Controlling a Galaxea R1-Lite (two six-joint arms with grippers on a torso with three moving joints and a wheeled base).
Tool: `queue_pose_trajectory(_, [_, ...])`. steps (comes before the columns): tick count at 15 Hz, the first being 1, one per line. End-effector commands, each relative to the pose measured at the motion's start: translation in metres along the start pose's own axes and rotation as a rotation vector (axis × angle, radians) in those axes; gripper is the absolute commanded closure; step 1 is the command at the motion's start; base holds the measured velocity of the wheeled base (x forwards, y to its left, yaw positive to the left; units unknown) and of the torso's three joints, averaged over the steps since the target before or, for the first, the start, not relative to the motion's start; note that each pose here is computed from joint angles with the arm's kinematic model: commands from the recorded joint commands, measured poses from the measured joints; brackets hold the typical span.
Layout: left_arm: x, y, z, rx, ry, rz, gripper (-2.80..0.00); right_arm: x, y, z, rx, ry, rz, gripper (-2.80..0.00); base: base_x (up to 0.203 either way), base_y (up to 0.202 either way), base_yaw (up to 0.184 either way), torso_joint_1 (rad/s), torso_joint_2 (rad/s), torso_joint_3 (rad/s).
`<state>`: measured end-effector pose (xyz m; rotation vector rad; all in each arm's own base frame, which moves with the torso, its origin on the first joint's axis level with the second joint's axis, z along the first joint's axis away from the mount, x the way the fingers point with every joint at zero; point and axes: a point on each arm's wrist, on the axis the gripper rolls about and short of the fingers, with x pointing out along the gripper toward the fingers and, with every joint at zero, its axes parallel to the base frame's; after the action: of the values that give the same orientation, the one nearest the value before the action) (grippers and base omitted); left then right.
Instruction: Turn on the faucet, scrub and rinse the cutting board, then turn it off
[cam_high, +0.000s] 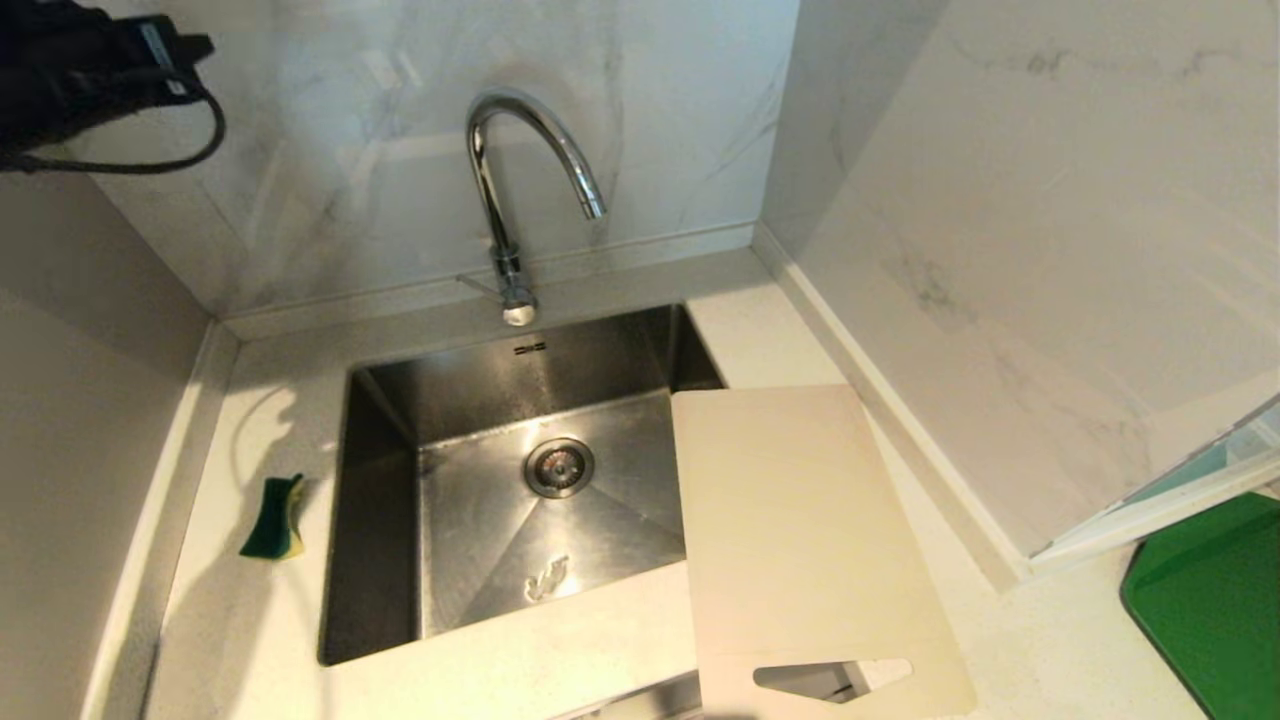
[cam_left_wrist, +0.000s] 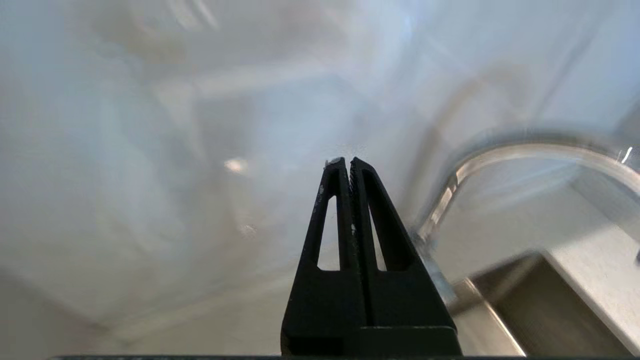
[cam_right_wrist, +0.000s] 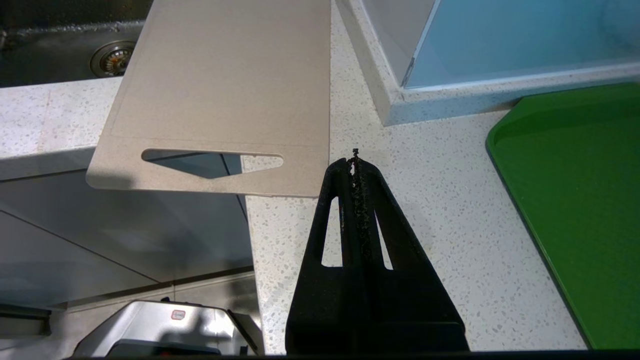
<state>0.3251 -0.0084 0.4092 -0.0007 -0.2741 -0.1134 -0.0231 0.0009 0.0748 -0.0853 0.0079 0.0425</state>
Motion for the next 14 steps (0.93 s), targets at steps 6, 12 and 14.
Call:
queue_pose_trajectory(6, [-0.096, -0.002, 0.087, 0.042, -0.140, 0.029, 0.00, 0.000, 0.000, 0.000, -0.001, -0.005, 0.000, 0.00, 0.000, 0.000, 0.000, 0.000, 0.00, 0.000])
queue_pose_trajectory(12, [-0.200, -0.016, 0.115, 0.050, -0.169, 0.028, 0.00, 0.000, 0.000, 0.000, -0.001, -0.005, 0.000, 0.00, 0.000, 0.000, 0.000, 0.000, 0.00, 0.000])
queue_pose_trajectory(14, [-0.237, -0.021, 0.109, 0.070, -0.159, 0.031, 0.00, 0.000, 0.000, 0.000, -0.001, -0.005, 0.000, 0.00, 0.000, 0.000, 0.000, 0.000, 0.00, 0.000])
